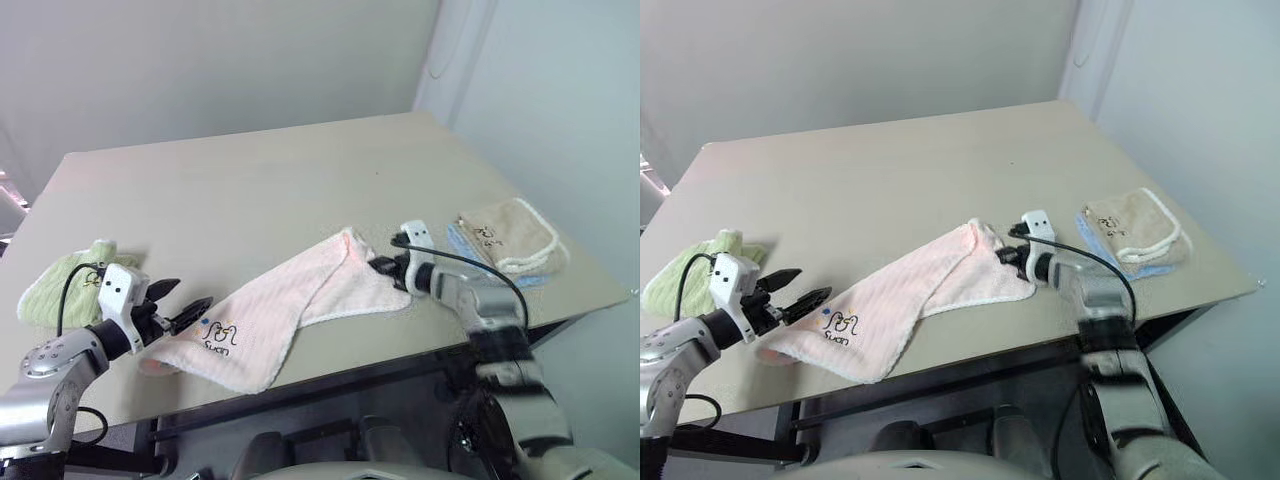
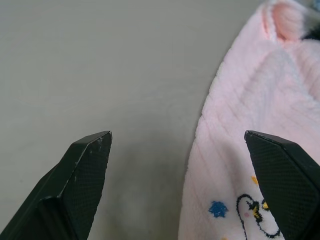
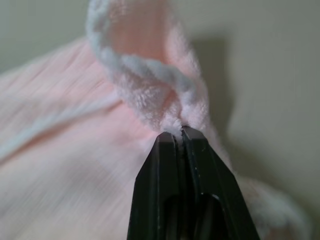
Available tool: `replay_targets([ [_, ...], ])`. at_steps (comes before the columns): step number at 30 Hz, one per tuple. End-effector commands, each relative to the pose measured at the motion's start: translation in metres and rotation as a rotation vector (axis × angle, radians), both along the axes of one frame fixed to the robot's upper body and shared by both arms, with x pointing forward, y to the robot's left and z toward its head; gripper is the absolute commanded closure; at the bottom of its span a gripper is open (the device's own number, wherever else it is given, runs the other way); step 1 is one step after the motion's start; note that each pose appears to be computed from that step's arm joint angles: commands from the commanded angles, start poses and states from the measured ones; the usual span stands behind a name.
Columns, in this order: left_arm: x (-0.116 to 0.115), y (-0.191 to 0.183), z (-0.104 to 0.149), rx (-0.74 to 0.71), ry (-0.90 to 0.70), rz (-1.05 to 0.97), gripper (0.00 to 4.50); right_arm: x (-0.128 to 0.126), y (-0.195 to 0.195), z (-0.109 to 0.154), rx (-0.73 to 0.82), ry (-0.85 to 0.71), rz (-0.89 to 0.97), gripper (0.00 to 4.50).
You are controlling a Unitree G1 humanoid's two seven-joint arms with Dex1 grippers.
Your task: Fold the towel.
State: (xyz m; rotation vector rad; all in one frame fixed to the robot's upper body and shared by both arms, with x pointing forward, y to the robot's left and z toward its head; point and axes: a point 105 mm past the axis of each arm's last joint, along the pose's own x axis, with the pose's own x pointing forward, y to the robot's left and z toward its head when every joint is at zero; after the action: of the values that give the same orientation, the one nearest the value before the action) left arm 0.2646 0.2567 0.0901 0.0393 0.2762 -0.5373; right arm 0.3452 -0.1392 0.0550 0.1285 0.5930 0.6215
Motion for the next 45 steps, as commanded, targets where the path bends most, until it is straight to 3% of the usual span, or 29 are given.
replay_targets([
  [1,0.004,-0.003,0.008,0.014,-0.048,-0.021,0.00,-0.012,-0.007,0.018,-0.020,-0.012,0.008,4.49],
  [6,0.008,-0.008,0.003,0.003,-0.044,-0.042,0.00,-0.027,-0.017,0.037,-0.050,-0.062,0.049,4.49],
  [16,0.006,-0.008,0.013,0.036,-0.032,-0.092,0.00,-0.015,-0.022,0.017,-0.092,-0.097,-0.006,4.49],
  [24,-0.027,-0.028,0.032,0.076,-0.019,-0.216,0.00,-0.003,-0.025,0.003,-0.106,-0.084,-0.054,4.49],
  [29,-0.047,-0.050,0.027,0.094,0.028,-0.305,0.00,0.006,-0.020,0.003,-0.101,-0.109,-0.051,4.49],
  [36,-0.056,-0.065,0.007,0.115,0.072,-0.360,0.00,0.006,-0.016,0.004,-0.109,-0.114,-0.016,4.49],
  [39,-0.056,-0.067,0.002,0.125,0.081,-0.359,0.00,0.011,-0.019,0.008,-0.108,-0.127,-0.039,3.78],
  [45,-0.051,-0.075,0.001,0.127,0.065,-0.363,0.00,0.017,-0.022,0.014,-0.101,-0.126,-0.052,3.61],
])
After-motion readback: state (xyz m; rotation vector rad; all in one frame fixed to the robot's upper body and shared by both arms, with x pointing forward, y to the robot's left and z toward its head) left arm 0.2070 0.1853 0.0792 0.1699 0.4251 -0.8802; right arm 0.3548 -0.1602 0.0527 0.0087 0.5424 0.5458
